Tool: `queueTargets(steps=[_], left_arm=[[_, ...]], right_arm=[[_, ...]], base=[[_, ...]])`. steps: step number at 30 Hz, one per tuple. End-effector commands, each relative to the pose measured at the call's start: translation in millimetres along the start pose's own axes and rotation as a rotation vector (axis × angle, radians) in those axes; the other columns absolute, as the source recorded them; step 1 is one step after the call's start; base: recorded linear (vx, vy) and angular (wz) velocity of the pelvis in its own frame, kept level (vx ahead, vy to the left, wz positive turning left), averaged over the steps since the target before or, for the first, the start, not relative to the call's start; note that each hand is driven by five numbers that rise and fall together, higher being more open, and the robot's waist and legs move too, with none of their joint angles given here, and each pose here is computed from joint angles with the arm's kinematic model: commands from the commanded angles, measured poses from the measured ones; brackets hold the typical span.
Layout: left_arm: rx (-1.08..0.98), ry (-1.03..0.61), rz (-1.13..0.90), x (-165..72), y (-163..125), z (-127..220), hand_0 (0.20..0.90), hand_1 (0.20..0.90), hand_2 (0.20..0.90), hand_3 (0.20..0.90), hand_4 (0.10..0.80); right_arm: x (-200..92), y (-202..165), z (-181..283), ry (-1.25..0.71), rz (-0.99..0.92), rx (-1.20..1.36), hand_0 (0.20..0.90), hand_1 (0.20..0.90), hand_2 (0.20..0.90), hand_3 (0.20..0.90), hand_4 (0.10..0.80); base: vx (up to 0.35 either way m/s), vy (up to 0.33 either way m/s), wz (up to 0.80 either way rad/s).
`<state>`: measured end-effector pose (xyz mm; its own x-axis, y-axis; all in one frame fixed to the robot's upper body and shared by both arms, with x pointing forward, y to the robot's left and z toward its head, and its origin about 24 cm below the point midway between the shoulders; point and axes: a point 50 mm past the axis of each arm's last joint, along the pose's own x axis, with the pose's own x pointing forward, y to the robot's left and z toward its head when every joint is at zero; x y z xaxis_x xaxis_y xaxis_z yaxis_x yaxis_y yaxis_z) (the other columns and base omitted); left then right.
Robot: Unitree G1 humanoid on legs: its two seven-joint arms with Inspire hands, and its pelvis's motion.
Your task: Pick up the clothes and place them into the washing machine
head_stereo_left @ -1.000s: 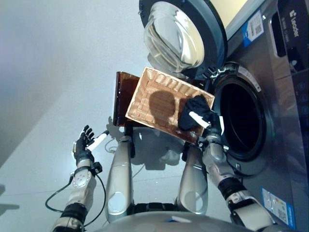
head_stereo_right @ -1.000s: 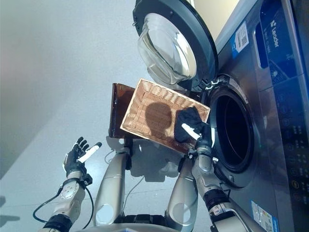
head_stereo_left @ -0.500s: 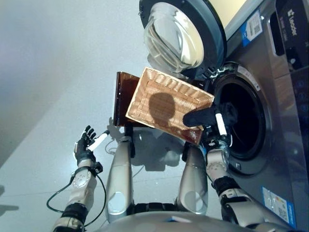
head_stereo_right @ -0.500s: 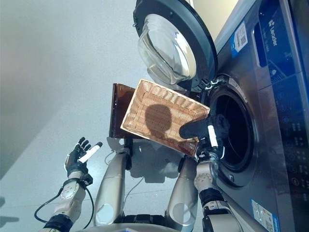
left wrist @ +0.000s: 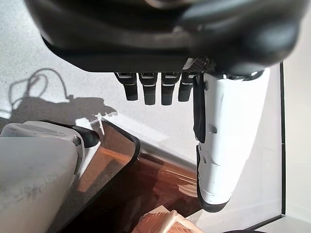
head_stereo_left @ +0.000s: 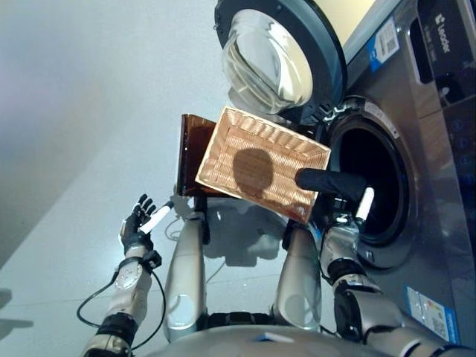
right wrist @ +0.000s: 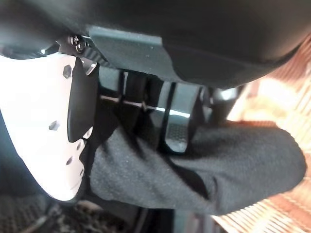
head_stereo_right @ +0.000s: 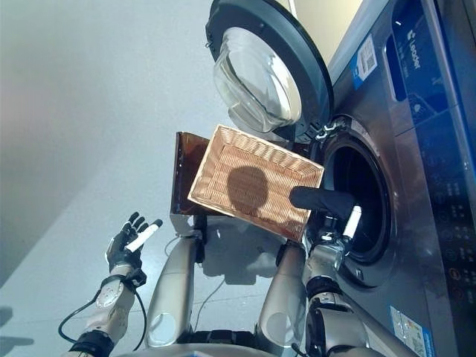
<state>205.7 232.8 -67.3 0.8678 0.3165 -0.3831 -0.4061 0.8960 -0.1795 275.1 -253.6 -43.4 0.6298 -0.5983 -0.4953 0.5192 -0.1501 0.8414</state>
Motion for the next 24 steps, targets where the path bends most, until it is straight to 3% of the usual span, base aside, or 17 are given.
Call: queueTargets(steps=[1, 24], left_arm=[[0.014, -0.028, 0.012, -9, 14, 1, 0.900, 0.900, 0.900, 0.900, 0.800], [0.078, 0.017, -0.004, -14, 25, -5, 0.900, 0.900, 0.900, 0.900, 0.800]], right_arm=[[11, 21, 48, -0.231, 0.068, 0.116, 0.200, 0.200, 0.200, 0.200, 0.300], [29, 61, 122, -0.457, -0.044, 0.203, 0.200, 0.200, 0.200, 0.200, 0.300]], base=[[0.005, 0.015, -0.04], [0.004, 0.002, -0.03]])
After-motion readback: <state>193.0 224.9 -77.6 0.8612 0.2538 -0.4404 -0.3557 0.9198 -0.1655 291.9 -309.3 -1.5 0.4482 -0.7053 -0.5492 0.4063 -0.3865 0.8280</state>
